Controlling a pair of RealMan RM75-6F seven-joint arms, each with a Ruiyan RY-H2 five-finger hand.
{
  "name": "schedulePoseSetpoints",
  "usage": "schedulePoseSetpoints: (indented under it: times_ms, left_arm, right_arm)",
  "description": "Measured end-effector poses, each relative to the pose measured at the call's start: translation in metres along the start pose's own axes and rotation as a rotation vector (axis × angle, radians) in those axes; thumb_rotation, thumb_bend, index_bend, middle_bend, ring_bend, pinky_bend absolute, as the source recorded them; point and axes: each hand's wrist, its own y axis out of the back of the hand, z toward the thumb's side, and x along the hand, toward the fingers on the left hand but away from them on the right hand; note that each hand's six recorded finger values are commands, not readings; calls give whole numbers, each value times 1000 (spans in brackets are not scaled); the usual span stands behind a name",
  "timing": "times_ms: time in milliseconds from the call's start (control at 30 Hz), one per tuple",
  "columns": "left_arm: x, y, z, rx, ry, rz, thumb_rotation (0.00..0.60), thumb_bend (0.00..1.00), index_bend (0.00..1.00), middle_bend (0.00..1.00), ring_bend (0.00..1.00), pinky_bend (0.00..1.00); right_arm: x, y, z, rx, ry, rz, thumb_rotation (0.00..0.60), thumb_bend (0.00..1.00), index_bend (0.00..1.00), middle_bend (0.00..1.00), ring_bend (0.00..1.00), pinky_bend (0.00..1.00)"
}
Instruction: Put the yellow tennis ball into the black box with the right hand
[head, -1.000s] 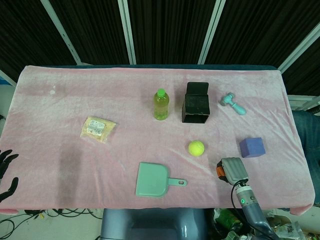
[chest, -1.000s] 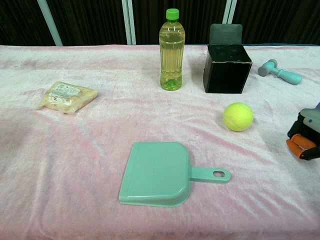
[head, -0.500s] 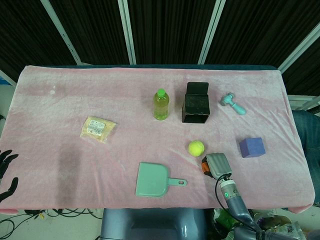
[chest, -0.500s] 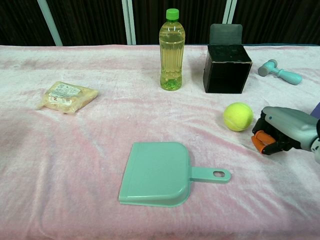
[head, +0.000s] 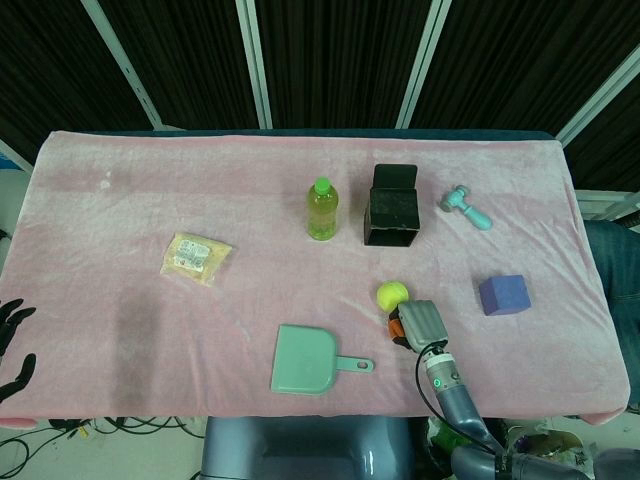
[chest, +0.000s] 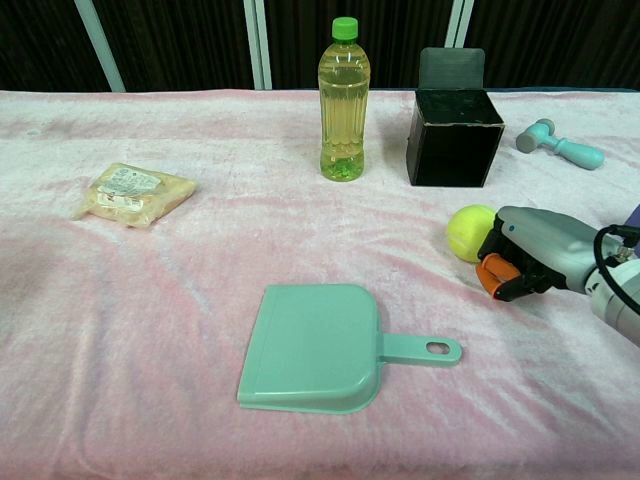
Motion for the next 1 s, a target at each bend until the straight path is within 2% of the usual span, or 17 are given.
schedulePoseSetpoints:
  times_ms: [1000]
  left_arm:
    - [2,1,-2,-10,12,8,600,448,169,101,39,63]
  right_arm:
    - [-66,8,11,-11,-71,-62,600,835,1000,958,983,1000]
